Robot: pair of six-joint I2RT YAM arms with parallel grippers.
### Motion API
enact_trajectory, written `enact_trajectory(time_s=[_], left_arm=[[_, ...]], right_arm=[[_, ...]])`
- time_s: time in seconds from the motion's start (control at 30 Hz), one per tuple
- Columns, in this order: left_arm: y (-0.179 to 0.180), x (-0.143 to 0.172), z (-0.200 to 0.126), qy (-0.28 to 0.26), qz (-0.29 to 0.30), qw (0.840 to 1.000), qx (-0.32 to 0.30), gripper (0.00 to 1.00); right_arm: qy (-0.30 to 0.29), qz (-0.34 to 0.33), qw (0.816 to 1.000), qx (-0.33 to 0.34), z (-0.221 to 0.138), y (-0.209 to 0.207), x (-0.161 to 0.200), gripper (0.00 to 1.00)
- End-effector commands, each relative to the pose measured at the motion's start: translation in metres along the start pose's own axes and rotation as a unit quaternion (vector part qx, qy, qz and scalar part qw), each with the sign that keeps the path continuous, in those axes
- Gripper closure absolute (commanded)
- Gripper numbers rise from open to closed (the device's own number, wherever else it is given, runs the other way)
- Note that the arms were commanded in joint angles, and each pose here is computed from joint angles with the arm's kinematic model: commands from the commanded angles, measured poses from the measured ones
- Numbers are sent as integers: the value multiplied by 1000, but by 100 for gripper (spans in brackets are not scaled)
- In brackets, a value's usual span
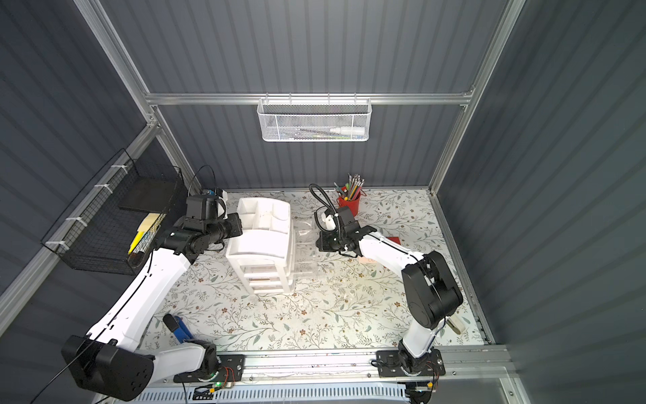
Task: Take the postcards out of the drawer
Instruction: Close the drawer in the storage box.
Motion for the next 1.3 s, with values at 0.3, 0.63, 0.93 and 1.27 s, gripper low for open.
enact_trajectory(time_s=[0.3, 0.63, 0.93, 1.27], left_arm=[[0, 51, 20, 103, 14, 995, 9, 100], [0, 52, 20, 105, 14, 994, 10, 100], [0, 52, 20, 104, 14, 994, 10, 100], [0, 52, 19, 104, 14, 994, 11, 100]], right_arm=[[12, -7, 999, -30, 13, 26, -2, 89], [24, -15, 999, -46, 24, 42, 2, 89], [33, -19, 997, -63, 34, 55, 6, 89], [39, -14, 995, -91, 45, 74, 11, 89]])
Point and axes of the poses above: each gripper's point midway between its finger pads, its own z axis out along the fingers, its own y axis along the line the jaws close on, x = y × z, the point moved 2 cm from there along -z, back along the fingers, and after that the axes turned 4 degrees about z, right-handed, at the moved point
